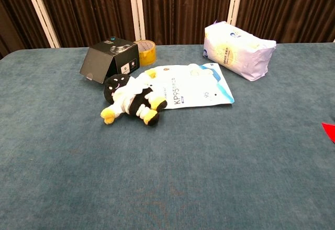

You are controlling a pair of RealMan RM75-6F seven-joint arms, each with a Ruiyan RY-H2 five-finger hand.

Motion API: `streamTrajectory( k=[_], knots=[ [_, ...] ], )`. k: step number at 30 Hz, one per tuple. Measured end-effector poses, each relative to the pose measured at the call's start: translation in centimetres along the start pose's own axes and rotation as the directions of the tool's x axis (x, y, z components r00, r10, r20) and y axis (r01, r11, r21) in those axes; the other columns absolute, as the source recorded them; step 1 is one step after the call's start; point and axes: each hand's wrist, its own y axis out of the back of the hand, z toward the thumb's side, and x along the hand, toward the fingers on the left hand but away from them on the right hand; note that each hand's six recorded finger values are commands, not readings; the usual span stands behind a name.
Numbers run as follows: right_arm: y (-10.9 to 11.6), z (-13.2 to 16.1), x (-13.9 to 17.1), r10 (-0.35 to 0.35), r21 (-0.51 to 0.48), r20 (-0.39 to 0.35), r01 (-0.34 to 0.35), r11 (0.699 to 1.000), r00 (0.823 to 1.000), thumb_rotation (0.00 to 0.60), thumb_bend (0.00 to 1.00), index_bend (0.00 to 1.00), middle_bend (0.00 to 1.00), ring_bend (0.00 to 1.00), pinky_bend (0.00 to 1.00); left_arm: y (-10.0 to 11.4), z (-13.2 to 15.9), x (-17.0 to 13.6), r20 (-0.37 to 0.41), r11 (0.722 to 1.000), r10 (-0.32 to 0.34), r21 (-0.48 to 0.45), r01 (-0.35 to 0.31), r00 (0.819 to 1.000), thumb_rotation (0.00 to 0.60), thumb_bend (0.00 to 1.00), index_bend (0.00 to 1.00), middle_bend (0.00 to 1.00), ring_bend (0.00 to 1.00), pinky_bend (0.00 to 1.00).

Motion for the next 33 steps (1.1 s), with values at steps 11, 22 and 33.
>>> streamTrajectory(
  k=[11,22,33],
  knots=[
    [-0.18,0.27,-0.60,0.014,0.009,-0.006,-0.014,1.000,1.000,0.600,0.20,0.56,0.10,0.00,0.00,0.04,-0.22,0.07,-0.008,1.000,0.003,0.004,-0.003,1.000,0.389,0.01,0.00,0.00,0.00,0.00],
    [-0.21,0.17,-0.45,0.013,0.011,-0.002,-0.013,1.000,1.000,0.600,0.27,0.64,0.12,0.00,0.00,-0.01,-0.19,0.14,-0.011,1.000,0.002,0.006,-0.002,1.000,0.388,0.01,0.00,0.00,0.00,0.00],
    [-0.53,0.46,-0.32,0.028,0.018,-0.010,-0.028,0.999,1.000,0.600,0.39,0.62,0.12,0.00,0.00,0.12,-0.25,0.10,-0.007,1.000,0.007,0.000,-0.007,1.000,0.387,0.01,0.00,0.00,0.00,0.00]
  ],
)
